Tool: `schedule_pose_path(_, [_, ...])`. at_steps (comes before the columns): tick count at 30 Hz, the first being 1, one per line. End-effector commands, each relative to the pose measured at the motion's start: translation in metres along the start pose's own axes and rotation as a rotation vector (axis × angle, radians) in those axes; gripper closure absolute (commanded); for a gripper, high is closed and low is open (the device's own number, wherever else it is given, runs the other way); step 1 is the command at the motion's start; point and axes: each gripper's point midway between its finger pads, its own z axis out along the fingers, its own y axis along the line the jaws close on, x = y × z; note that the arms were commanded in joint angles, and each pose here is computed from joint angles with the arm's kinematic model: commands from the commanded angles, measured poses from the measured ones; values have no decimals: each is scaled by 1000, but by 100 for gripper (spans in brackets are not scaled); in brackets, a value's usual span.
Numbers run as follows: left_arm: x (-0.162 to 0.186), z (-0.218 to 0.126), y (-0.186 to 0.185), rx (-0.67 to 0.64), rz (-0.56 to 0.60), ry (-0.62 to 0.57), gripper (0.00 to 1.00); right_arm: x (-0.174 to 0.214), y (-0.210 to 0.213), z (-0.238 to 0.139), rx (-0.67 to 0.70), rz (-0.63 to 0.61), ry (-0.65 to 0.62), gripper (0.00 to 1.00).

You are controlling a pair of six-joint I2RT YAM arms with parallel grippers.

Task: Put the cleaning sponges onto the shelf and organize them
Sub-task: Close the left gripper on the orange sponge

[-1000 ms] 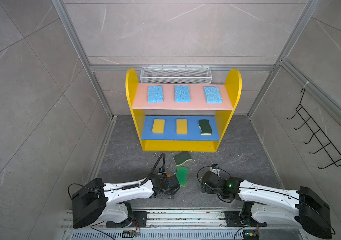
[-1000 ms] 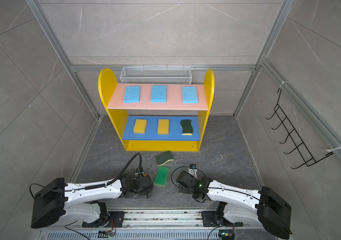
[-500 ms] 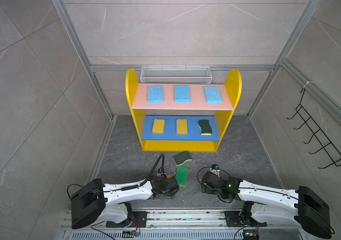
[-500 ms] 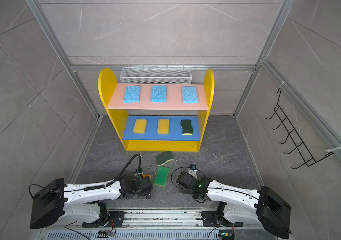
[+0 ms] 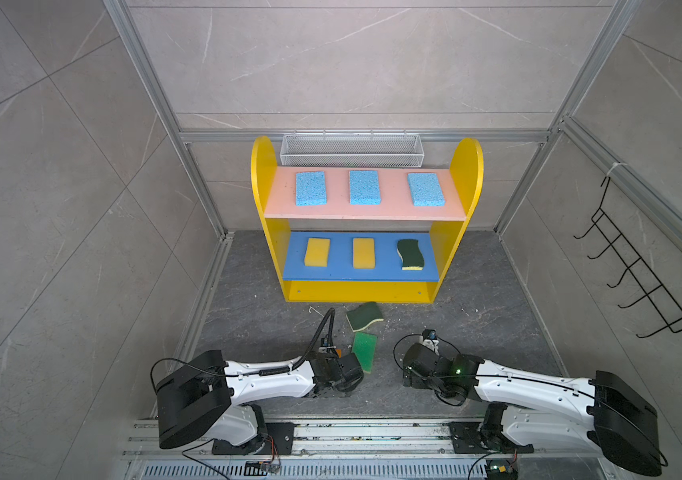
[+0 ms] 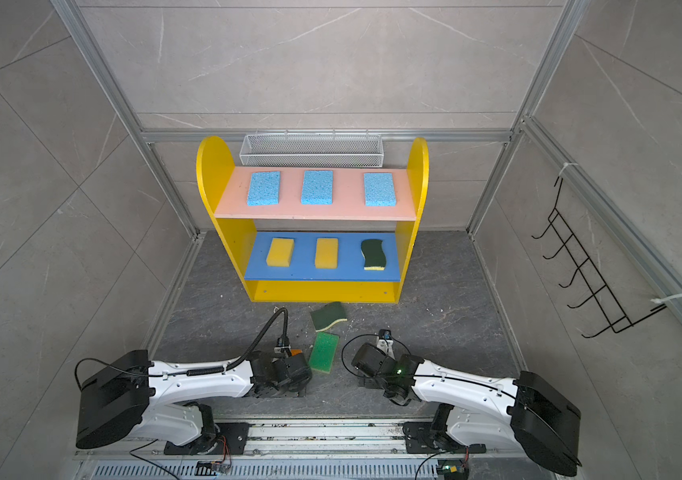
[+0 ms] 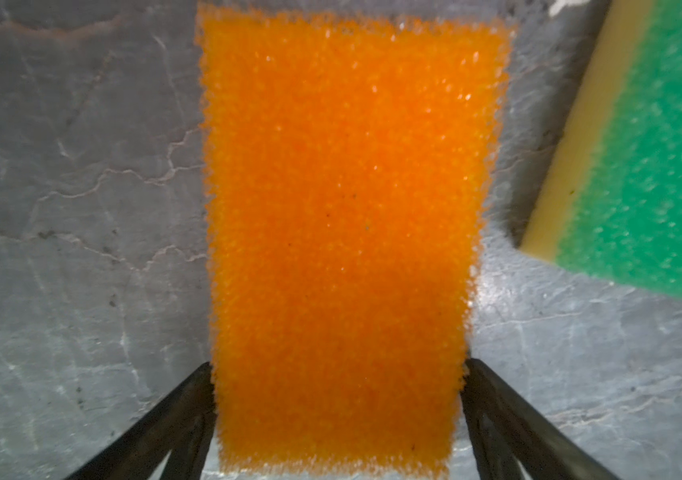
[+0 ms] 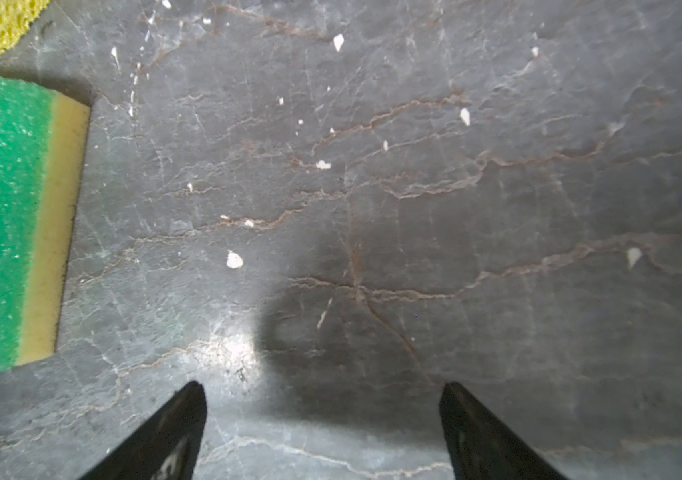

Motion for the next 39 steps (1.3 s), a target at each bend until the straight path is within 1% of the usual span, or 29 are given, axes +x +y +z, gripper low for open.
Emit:
schedule_pose_path(1, [-3,-1,0,-16,-7,-14,9,4,-3,3,14,2,7,10])
schedule_pose_path(6, [0,2,0,-20,-8,-3,14,5,-4,4,19,-1,9,10])
schedule_pose_path(16, [5,4,3,-21,-15,-2,19,6,-4,6,22,-2,15,10])
schedule_pose_path(23, [6,6,11,-88,-21,8,21,7,-4,5,26,-5,17,10])
schedule_pose_path(26, [6,7,11,-95,-24,9,24,6,-4,4,28,-8,18,10])
schedule_pose_path(31, [4,5,13,-87,-36,-10,28,3,-3,2,31,-21,13,10])
schedule_pose_path(35, [2,1,18,-90,-52,-30,28,-3,0,-3,35,-49,-6,11])
schedule_pose_path(39, [-4,-4,19,-75,-40,-60,28,-13,2,-13,52,-94,-42,11])
